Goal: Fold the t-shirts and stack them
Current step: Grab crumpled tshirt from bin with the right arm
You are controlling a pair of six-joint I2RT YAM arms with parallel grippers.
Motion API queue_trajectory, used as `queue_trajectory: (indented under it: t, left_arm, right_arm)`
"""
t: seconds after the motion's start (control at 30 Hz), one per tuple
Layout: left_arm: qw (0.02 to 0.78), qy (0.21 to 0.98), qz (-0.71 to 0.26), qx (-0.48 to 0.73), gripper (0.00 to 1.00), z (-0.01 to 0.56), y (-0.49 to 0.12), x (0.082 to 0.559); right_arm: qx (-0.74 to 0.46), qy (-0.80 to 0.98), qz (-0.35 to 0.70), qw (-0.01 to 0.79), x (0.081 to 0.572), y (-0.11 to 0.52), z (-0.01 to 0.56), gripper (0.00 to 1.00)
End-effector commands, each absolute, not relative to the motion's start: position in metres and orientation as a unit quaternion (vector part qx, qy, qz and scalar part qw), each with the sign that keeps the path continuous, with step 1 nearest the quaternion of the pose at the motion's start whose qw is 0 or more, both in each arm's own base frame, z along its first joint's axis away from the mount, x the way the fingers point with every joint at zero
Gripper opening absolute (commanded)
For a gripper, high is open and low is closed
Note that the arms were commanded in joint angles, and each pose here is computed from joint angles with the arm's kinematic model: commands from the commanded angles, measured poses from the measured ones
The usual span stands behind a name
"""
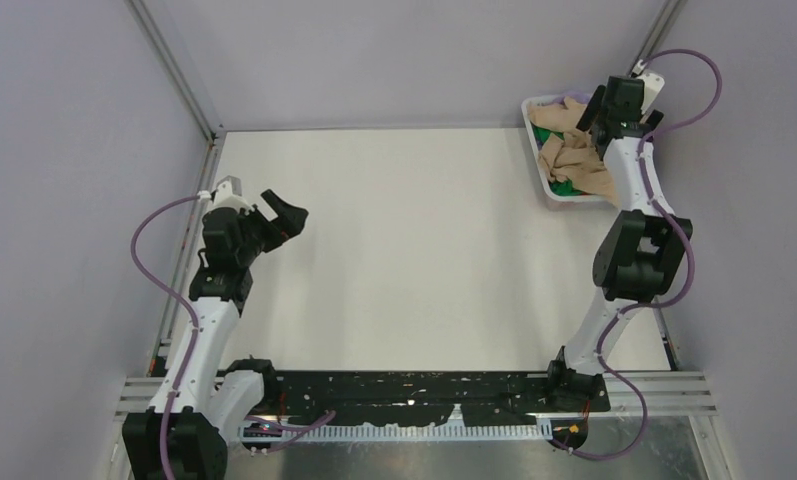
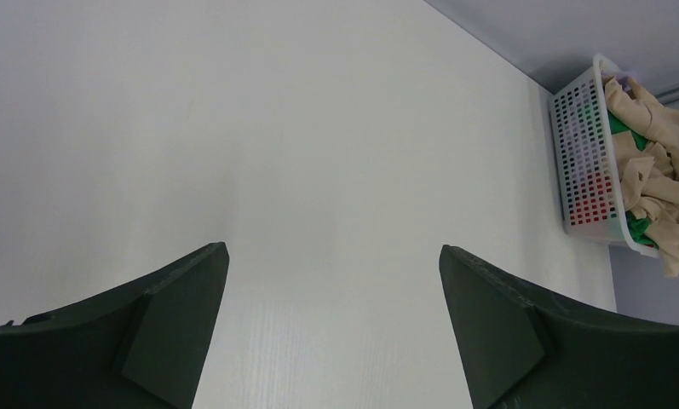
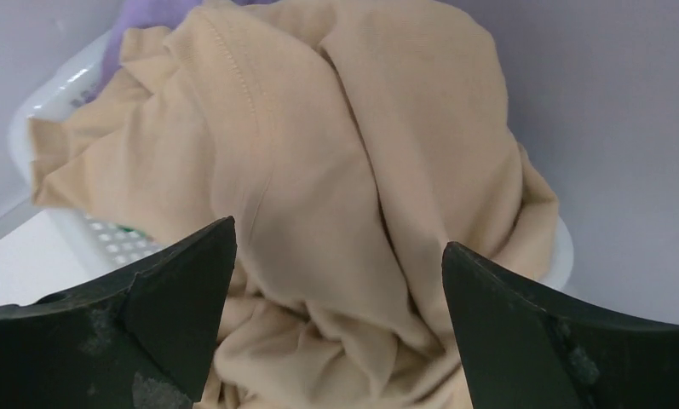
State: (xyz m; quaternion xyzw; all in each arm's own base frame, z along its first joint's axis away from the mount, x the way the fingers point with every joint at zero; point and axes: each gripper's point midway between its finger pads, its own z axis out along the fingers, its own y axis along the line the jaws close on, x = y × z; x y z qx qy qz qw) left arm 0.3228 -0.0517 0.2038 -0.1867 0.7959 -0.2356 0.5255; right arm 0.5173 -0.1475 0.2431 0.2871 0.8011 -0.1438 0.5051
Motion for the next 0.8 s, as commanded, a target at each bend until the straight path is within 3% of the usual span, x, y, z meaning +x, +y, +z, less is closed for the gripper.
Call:
queue_trajectory:
  t: [0.0,0.1,0.17,0.23,0.3,0.5,0.77]
  left_arm:
    - [0.557,0.777,-0.245,-0.16,0.99,0.234,-0.056,0.337]
    - [0.55,0.783,-0.241,-0.16,0.99,0.23,-0.055,0.339]
    - [0.55,0.784,-0.238,-0.161,0.99,0.23,-0.054,0.339]
    - [0.551,0.784,-0.235,-0.164,0.99,0.23,-0.053,0.339]
    - [0.55,0.784,-0.238,-0.162,0.99,0.231,-0.054,0.337]
    - [0.553,0.78,-0.246,-0.159,0.99,0.233,-0.057,0.334]
    - [0.559,0.775,-0.255,-0.152,0.99,0.238,-0.059,0.329]
  right_arm:
    - [0.279,0.817,-0.161,0.478,0.545,-0.164,0.225,0.99]
    - [0.292,0.821,-0.159,0.465,0.559,-0.173,0.21,0.88]
    - [0.3,0.821,-0.147,0.464,0.566,-0.176,0.204,0.67]
    - [0.311,0.811,-0.134,0.478,0.57,-0.178,0.212,0.22]
    - [0.313,0.795,-0.122,0.504,0.572,-0.177,0.233,0.07]
    - [0.283,0.733,-0.095,0.611,0.559,-0.166,0.347,0.05]
    - [0.176,0.651,-0.011,0.738,0.499,-0.112,0.503,0.05]
